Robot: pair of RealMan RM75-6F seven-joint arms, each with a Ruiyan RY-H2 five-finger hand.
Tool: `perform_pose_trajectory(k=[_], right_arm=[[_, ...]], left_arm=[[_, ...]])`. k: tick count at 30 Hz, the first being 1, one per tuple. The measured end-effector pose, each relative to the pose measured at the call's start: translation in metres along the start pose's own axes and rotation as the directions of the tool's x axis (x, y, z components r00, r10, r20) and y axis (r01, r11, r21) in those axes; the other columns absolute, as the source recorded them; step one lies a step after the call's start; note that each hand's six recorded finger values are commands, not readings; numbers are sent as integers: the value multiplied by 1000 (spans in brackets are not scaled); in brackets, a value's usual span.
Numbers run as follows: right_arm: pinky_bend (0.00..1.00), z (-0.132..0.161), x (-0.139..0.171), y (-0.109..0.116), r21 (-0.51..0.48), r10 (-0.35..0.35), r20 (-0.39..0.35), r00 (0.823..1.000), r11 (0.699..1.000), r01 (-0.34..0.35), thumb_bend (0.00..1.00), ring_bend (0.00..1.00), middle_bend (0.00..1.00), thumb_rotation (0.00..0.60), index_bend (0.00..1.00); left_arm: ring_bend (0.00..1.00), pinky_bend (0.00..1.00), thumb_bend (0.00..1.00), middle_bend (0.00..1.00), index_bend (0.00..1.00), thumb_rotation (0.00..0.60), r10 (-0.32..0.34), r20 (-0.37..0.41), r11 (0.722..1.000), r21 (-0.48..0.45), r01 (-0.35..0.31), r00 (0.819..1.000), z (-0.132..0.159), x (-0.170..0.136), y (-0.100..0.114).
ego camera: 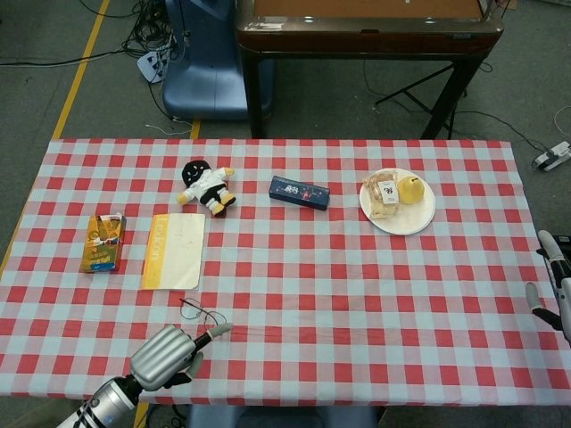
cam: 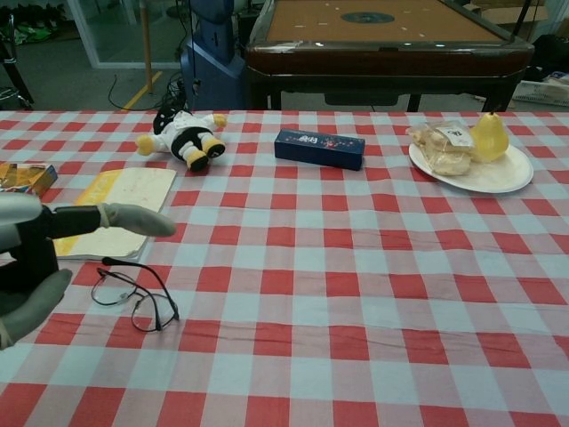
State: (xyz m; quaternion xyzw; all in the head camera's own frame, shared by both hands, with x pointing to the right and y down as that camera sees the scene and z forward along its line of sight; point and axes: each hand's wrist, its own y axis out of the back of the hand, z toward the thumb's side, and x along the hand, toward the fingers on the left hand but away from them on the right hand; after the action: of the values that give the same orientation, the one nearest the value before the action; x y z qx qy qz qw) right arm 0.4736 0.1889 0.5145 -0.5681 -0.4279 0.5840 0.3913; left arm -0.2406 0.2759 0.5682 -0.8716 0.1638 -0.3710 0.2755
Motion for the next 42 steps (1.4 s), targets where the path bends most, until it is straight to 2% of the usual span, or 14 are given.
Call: perform_pose_trajectory(k=[5, 11, 25, 35, 42], right_arm=[[178, -1, 0, -1, 0, 5, 5, 1000, 1000, -5, 410, 204, 277, 600, 1], [178, -2, 1, -2, 1, 7, 9, 1000, 1000, -7, 410, 204, 277, 600, 2], [178, -3, 0, -3, 2, 7, 12, 1000, 1000, -7, 410, 204, 277, 600, 1], [178, -3, 1, -3, 1, 7, 14, 1000, 1000, -7, 410, 204, 277, 600, 1], [178, -1, 0, -2, 2, 4, 11, 1000, 1000, -4, 410, 204, 277, 600, 1]], left_arm=[[957, 967, 780, 1000, 115, 600, -66, 19, 998, 20, 65, 998, 4, 3, -14], [956, 967, 780, 1000, 108, 600, -99, -19, 995, 17, 99, 995, -4, 12, -26], [953, 967, 778, 1000, 77, 600, -103, -118, 994, -48, 98, 988, -31, 26, -37], [953, 967, 779, 1000, 77, 600, -122, -192, 990, -91, 106, 974, -58, 34, -46], [953, 967, 778, 1000, 76, 600, -152, -216, 982, -143, 123, 965, -68, 38, -53]])
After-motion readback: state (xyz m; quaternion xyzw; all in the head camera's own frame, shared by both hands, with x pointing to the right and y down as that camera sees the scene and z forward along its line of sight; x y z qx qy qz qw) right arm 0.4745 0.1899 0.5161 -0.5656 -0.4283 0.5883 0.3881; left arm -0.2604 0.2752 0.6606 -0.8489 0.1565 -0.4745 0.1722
